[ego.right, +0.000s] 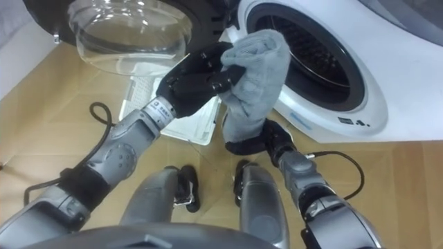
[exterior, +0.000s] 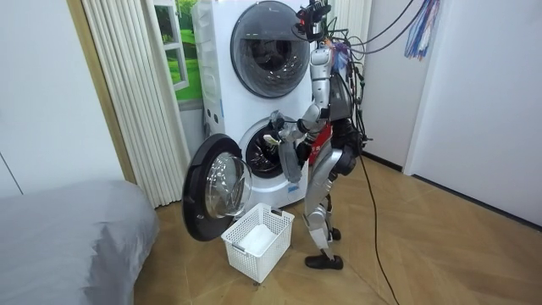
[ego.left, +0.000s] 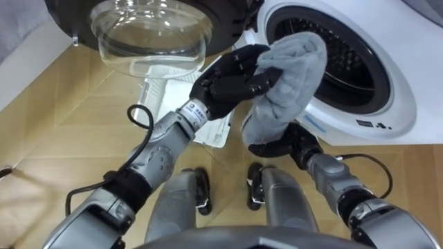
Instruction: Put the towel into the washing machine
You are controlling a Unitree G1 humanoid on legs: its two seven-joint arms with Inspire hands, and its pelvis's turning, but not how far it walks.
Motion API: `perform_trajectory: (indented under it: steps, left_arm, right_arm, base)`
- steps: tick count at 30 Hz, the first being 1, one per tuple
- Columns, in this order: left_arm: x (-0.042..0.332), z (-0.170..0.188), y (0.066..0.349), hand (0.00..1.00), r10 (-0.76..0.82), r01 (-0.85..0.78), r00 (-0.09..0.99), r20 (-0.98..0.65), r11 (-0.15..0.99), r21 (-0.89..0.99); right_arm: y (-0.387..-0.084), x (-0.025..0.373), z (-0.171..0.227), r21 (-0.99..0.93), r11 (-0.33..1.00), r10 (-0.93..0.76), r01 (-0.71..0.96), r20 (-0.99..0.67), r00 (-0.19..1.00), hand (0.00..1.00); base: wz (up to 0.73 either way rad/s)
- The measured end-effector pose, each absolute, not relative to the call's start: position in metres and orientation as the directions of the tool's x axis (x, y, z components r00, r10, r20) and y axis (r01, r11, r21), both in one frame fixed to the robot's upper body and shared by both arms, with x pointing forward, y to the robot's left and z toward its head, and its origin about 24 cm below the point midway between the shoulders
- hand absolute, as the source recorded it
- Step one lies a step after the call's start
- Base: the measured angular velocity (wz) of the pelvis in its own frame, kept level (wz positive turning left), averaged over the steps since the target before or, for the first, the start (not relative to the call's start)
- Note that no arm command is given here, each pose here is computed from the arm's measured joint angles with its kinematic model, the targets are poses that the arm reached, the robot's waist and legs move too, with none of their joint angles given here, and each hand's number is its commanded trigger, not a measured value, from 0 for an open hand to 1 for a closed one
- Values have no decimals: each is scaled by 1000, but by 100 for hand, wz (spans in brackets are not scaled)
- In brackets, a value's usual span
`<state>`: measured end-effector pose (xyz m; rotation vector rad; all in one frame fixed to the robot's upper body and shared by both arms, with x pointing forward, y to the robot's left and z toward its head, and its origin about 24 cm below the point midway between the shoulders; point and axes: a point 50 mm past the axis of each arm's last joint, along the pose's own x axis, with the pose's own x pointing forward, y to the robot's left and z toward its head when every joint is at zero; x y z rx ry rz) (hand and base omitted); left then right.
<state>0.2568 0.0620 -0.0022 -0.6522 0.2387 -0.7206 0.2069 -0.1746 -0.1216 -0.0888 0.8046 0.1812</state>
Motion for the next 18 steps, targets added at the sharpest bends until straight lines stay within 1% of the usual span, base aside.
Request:
perform_trajectory:
  steps: [4, 12, 17, 18]
  left_arm:
    - [256, -2, 60, 100, -691, 545, 722, 19, 552, -631]
    - [254, -4, 58, 100, -707, 550, 707, 13, 539, -638]
    - [249, -9, 60, 100, -708, 539, 706, -1, 538, -648]
    - [247, -11, 60, 16, -710, 537, 704, -4, 536, -652]
  right_arm:
    - [-171, 205, -124, 4, 981, 135, -195, -736, 663, 100]
    - [-172, 202, -125, 0, 980, 132, -198, -745, 654, 100]
    - [-172, 201, -127, -20, 974, 133, -227, -761, 635, 100]
    - [-172, 200, -127, -26, 972, 132, -235, -764, 632, 100]
  base:
    - [0]
    - [0]
    - [0]
    - [0]
